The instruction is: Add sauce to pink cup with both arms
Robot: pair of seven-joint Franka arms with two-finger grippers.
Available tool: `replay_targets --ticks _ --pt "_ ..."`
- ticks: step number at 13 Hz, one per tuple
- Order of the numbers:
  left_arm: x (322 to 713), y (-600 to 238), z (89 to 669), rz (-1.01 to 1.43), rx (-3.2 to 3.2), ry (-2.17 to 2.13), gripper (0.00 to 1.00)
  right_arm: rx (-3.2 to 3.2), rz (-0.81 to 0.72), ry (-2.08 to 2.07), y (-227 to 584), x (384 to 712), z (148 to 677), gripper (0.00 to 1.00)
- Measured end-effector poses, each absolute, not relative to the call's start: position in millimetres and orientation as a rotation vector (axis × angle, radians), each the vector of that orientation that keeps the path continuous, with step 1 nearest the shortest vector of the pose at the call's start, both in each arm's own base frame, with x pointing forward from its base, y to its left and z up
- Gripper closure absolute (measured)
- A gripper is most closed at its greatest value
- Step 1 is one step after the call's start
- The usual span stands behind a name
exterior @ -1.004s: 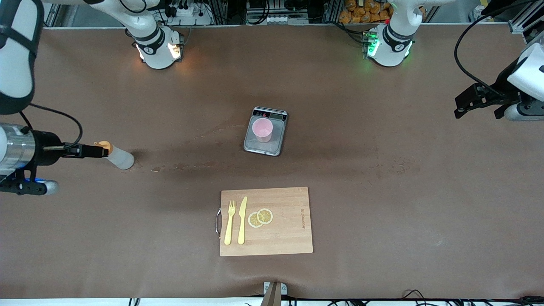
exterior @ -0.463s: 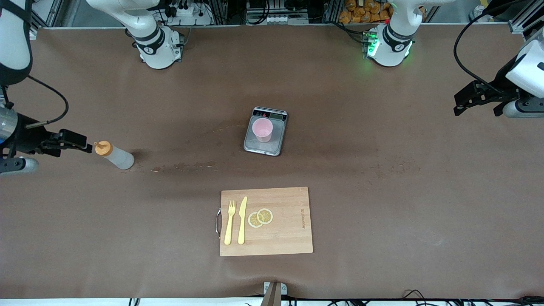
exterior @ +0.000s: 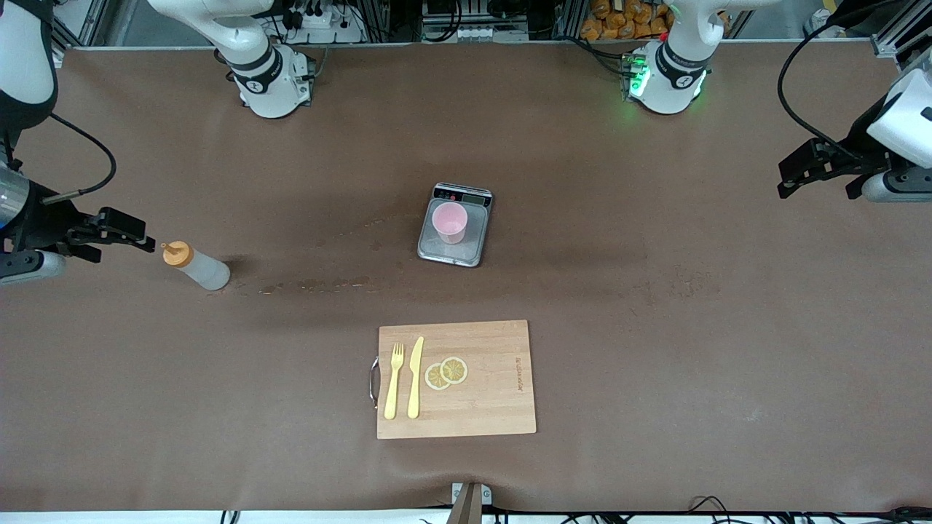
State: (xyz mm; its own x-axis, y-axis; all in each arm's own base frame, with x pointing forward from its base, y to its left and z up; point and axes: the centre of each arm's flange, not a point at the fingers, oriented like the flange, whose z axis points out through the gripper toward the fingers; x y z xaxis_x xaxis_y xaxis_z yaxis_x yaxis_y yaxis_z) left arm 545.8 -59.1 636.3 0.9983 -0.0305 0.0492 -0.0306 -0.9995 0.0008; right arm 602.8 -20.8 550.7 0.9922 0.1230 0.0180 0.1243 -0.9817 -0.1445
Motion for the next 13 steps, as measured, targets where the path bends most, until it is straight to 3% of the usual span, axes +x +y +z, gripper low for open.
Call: replay_targets --ticks 3,13 --pt "545.9 -59.0 636.2 0.077 3.139 -0.058 0.00 -2.992 -0.058 -0.199 -18.4 591.2 540.2 0.00" --pt "547.3 -58.4 633.9 0.071 3.139 -0.066 0.00 -3.206 -0.166 -0.294 -23.1 587.6 594.6 0.00"
